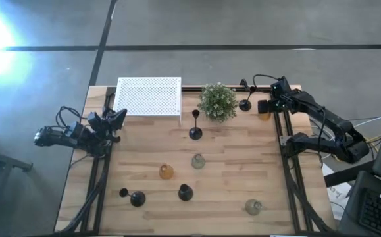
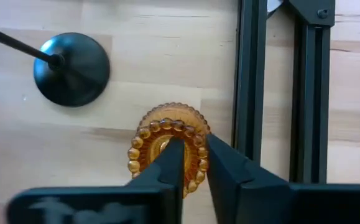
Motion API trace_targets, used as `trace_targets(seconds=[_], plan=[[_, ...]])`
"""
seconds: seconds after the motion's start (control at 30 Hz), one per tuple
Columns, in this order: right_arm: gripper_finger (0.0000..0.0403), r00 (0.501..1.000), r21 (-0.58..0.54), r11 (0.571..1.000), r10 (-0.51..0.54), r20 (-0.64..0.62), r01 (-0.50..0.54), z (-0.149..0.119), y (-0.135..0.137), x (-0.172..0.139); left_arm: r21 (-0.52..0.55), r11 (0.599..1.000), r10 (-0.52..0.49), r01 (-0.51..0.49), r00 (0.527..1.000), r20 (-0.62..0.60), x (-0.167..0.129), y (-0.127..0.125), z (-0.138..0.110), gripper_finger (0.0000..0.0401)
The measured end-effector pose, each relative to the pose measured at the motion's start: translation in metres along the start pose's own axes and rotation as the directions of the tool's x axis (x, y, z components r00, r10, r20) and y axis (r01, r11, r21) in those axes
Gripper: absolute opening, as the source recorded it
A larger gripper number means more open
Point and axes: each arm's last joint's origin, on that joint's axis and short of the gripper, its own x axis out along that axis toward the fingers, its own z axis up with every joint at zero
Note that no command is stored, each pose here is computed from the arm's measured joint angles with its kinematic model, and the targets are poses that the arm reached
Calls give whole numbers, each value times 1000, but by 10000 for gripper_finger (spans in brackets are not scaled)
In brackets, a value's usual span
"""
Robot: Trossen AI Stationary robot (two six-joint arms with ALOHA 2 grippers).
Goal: Pick & Place candle stick holders
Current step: Put the top yellow glass candle holder on the shelf
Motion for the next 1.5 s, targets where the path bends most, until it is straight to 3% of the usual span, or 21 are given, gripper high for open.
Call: trace_targets(seconds=[0.33,0.5,0.83,1.03,1.3,1.5], plan=[[17,999,-2,1000,-29,13,29,-1,-5,-25,0,1000,0,0,1000,-1,0,0,0,12],[10,994,-5,995,-103,34,103,0,-12,-48,4,1000,1,-1,1000,-1,0,0,0,12],[10,1000,2,1000,30,2,-30,-3,-9,-57,8,1000,26,-26,1000,-3,0,1,-1,12],[10,987,28,1000,8,159,-12,9,-14,-96,5,999,32,-32,999,-3,0,1,-1,12],[10,889,-3,989,136,437,-149,37,-12,-184,3,998,70,-70,998,-2,0,2,-1,12],[10,769,-155,926,373,520,-344,56,4,-241,-24,997,70,-70,998,-6,0,2,-1,12]])
